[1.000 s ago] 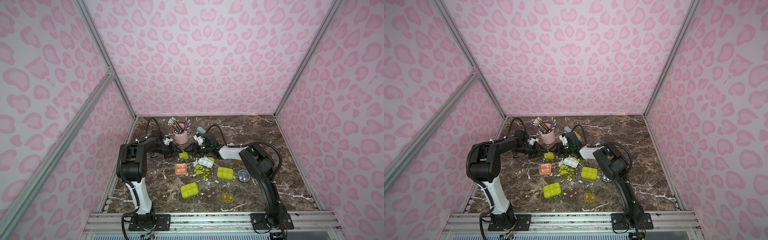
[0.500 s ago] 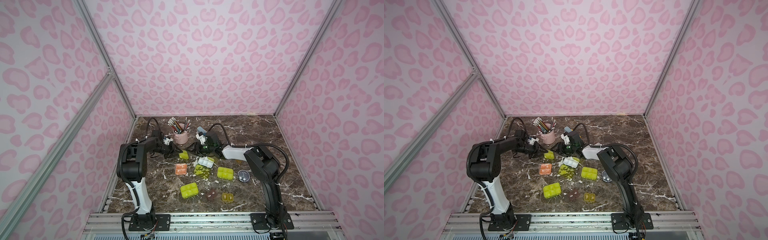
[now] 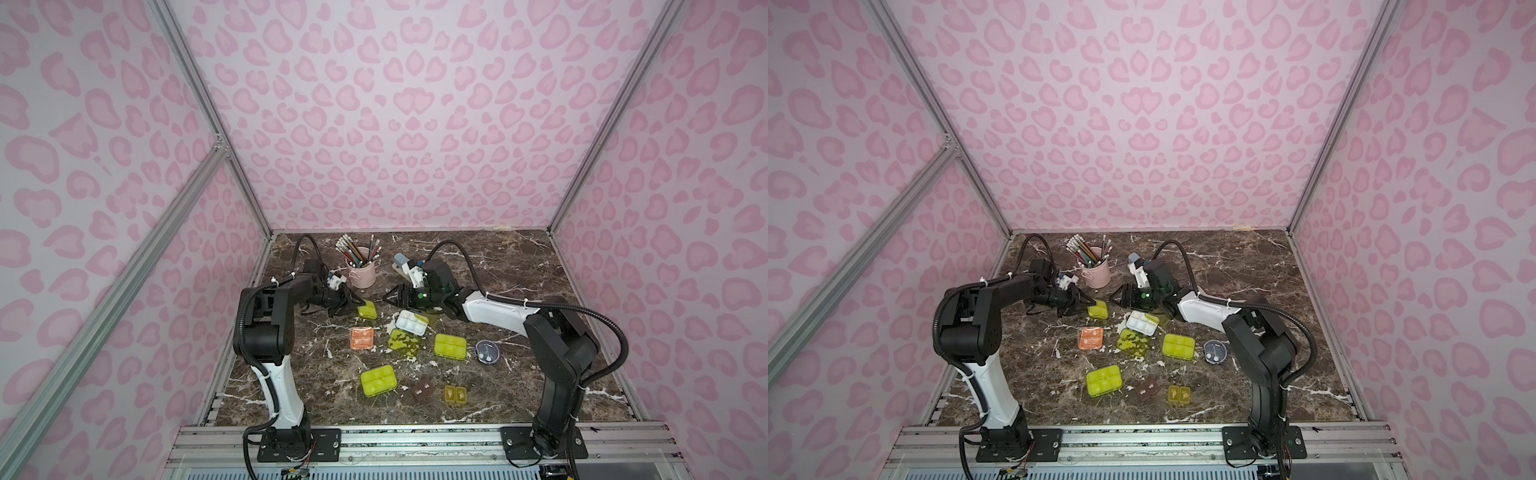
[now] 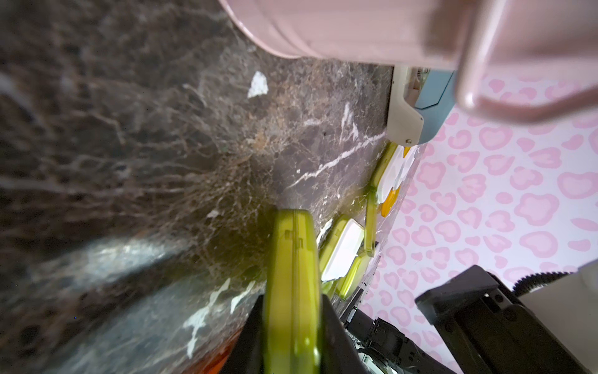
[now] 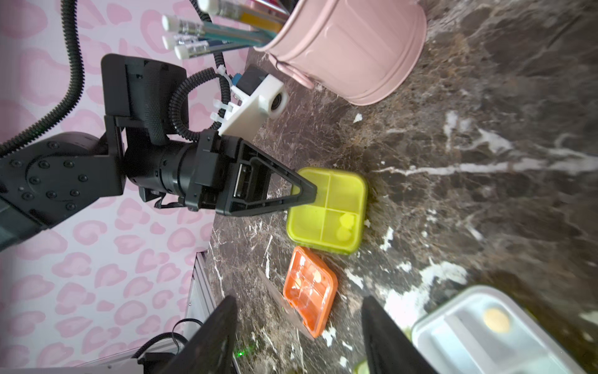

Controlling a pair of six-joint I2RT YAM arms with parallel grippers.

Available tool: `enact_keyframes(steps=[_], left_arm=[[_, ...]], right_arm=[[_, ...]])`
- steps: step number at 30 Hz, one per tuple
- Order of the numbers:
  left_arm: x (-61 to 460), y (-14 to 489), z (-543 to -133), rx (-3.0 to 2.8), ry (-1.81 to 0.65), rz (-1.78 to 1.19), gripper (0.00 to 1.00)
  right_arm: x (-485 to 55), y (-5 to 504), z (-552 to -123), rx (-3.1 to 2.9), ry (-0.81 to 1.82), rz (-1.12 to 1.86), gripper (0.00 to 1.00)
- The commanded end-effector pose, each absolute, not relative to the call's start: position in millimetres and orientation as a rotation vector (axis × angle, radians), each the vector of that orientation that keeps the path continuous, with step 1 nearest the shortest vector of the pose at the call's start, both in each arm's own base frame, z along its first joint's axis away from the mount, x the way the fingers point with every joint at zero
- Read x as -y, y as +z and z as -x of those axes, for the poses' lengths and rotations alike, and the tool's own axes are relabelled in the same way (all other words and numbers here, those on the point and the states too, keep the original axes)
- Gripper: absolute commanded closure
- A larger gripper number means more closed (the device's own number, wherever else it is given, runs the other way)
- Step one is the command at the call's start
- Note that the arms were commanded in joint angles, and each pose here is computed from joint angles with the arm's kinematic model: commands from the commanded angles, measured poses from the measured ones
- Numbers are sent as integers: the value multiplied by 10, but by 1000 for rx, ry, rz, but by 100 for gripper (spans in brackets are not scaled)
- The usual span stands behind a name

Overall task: Close pillboxes
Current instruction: Close the lid on the pillbox.

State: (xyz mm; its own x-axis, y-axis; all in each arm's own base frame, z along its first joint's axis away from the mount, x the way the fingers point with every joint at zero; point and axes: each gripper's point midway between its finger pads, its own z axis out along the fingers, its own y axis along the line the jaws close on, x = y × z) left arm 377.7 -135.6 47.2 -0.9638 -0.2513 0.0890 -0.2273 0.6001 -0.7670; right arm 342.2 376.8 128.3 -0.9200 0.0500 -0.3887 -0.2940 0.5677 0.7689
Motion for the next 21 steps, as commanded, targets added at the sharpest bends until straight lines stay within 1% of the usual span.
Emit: enact_keyframes(steps=[1, 5, 7, 10, 11, 14, 21], left_arm=[[1290, 423, -3772, -2812, -1246, 420, 78], [1290, 427, -3784, -2807, -1246, 418, 78], [1286, 432, -3791, -2805, -1241, 419, 75], [1280, 428, -3792, -2807, -1233, 422, 66], [1276, 431, -3792, -2807, -1229, 423, 61], [1267, 429, -3787, -2810, -1218, 422, 52], [1233, 465, -3792, -2805, -1185, 415, 39]], right_arm=[[-3552, 1150, -3356, -2467, 1143, 242, 37], [-3329, 1118, -3206, -2475, 1099, 232, 36], [-3215, 1106, -3136, -2477, 1083, 221, 36], [-3066, 1079, -3055, -2486, 1047, 209, 35], [-3023, 1081, -3036, -2487, 1039, 205, 35], [-2915, 1102, -2986, -2483, 1023, 195, 35], [-2734, 1193, -2926, -2460, 1008, 178, 33]])
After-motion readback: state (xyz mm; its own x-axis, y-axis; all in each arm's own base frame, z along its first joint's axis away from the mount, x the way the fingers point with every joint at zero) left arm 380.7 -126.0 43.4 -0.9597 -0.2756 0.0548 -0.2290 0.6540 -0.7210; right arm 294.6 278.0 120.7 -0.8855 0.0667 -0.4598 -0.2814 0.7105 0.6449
